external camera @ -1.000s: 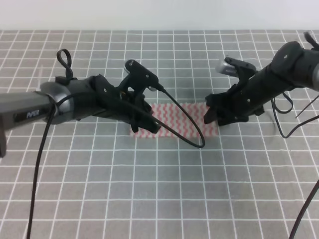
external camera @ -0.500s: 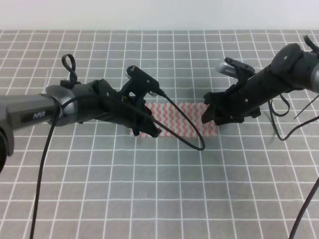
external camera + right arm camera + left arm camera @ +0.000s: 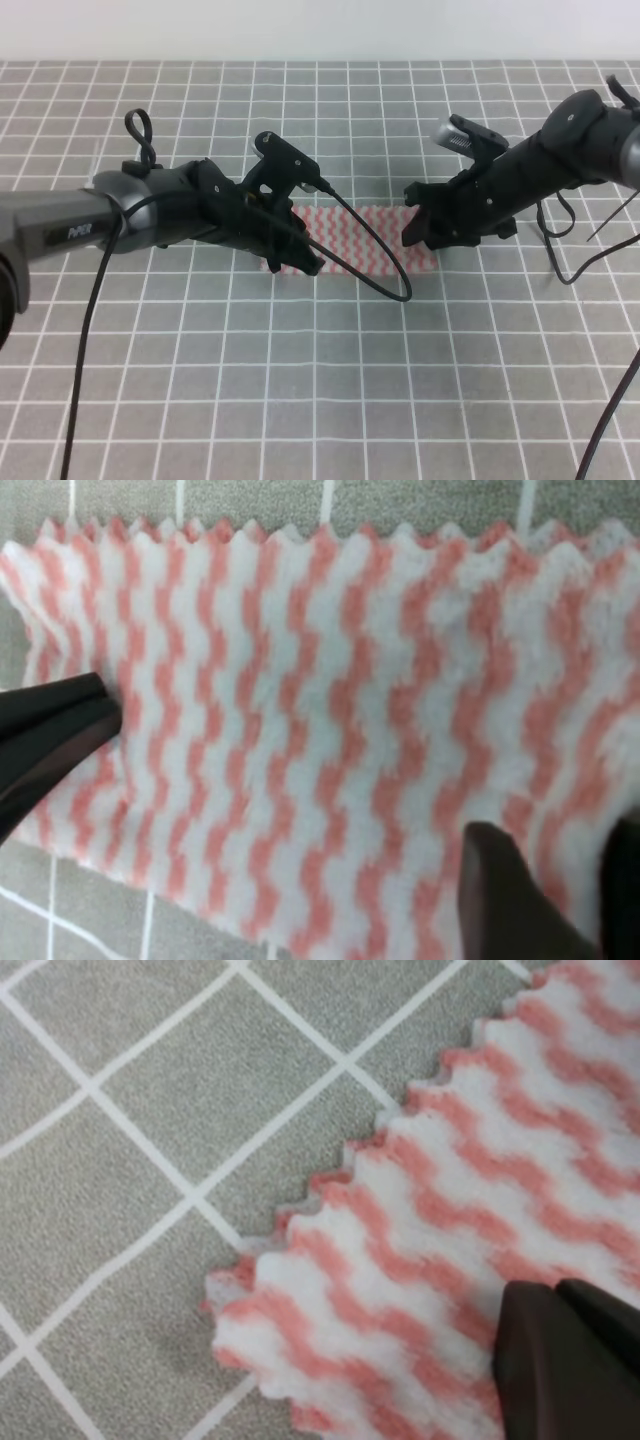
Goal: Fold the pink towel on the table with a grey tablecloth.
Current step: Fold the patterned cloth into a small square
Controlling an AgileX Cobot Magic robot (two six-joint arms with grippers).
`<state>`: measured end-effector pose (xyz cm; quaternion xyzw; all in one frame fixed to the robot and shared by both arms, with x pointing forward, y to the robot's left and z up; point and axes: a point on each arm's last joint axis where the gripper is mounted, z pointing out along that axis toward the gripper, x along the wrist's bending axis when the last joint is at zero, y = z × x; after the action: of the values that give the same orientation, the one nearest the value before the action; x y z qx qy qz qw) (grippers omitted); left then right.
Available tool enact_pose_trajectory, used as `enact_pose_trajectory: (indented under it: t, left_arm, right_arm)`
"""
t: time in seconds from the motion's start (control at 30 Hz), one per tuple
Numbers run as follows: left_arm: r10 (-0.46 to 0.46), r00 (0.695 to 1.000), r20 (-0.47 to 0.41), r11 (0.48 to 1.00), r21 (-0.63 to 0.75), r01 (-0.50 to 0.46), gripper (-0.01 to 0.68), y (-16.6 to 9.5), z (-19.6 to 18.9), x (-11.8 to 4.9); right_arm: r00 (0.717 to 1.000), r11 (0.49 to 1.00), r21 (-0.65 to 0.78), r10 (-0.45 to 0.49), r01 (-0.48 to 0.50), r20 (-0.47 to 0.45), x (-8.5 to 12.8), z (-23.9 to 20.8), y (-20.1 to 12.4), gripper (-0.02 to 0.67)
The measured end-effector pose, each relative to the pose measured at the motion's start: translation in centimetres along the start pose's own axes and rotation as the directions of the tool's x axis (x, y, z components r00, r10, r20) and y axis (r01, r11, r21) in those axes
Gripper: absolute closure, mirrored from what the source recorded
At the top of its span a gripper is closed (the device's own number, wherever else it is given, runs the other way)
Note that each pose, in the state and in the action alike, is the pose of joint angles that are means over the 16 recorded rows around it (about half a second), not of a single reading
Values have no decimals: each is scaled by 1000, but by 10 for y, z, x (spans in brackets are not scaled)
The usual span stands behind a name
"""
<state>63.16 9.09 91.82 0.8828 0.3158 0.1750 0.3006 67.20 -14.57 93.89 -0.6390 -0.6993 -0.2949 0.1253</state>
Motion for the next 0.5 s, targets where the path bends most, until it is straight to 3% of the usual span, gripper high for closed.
enact_pose_trajectory:
  t: [0.5]
  left_arm:
    - [0,1000,3,1000,4,0,675,-1,1,0]
  right_arm:
    - [999,999,-15,-36,36,-3,5,-5,7,651]
